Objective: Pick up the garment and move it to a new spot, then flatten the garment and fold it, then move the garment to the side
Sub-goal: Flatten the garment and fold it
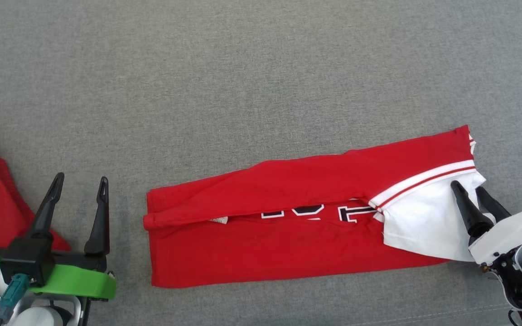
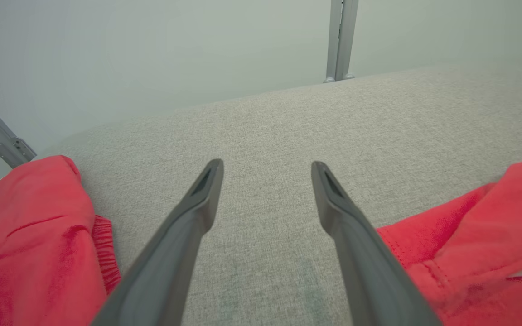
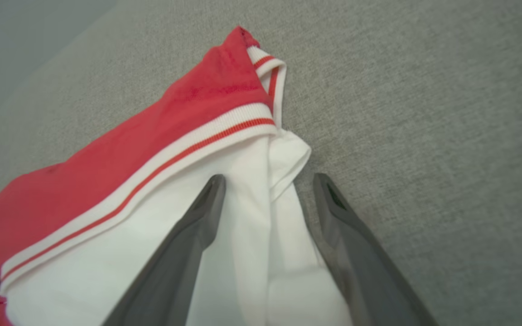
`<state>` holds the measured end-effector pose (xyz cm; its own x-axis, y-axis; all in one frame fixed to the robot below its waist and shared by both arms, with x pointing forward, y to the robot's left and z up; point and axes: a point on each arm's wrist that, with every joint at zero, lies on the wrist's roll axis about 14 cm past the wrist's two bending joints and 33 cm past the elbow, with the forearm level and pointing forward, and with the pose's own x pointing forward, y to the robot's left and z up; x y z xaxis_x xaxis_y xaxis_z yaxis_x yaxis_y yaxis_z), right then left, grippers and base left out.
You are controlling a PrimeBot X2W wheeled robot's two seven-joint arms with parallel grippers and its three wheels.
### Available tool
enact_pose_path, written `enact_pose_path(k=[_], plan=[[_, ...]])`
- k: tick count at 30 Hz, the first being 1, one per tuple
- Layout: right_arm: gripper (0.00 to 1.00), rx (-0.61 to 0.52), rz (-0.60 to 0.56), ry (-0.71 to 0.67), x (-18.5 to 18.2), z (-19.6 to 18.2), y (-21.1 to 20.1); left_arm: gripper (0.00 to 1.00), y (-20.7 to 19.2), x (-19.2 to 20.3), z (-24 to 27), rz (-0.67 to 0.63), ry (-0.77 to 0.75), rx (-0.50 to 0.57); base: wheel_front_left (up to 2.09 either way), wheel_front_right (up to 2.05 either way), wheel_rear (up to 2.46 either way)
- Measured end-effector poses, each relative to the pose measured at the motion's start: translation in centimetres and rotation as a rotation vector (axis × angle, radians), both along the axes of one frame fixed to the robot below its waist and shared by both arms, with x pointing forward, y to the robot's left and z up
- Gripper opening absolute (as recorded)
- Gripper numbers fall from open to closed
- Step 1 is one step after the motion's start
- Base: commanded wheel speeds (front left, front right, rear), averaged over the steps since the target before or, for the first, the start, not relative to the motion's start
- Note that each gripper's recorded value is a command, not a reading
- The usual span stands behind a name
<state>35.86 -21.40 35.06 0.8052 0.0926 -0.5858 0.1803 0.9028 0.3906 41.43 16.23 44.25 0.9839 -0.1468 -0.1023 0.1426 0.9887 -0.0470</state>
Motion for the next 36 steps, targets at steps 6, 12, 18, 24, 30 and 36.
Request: enact_pose_path(k=[6,12,18,24,30,36], plan=[[0.0,0.057,0.064,0.07,0.6,-1.2,1.3,1.0,1.2,0.2,1.2,0.057,-0.038,-0.007,0.0,0.0,0.0],[0.0,0.14,0.052,0.082,1.0,-0.8,1.1,1.0,2.1,0.4,2.9,0.102,-0.089,-0.022,0.0,0.0,0.0],[0.0,0.136,-0.117,0.007,2.5,1.9,-5.5,1.0,2.9,0.8,4.7,0.132,-0.145,-0.022,0.0,0.0,0.0],[0.0,-0.037,-0.293,-0.029,1.9,5.5,-15.6,1.0,3.0,0.9,5.6,0.151,-0.174,-0.032,0.0,0.0,0.0],[0.0,0.058,-0.134,-0.076,2.9,7.4,-11.4,1.0,2.0,0.7,5.8,0.14,-0.18,-0.055,0.0,0.0,0.0],[0.0,0.189,0.144,-0.077,2.7,7.9,-1.8,1.0,1.0,0.6,6.3,0.11,-0.193,-0.065,0.0,0.0,0.0]])
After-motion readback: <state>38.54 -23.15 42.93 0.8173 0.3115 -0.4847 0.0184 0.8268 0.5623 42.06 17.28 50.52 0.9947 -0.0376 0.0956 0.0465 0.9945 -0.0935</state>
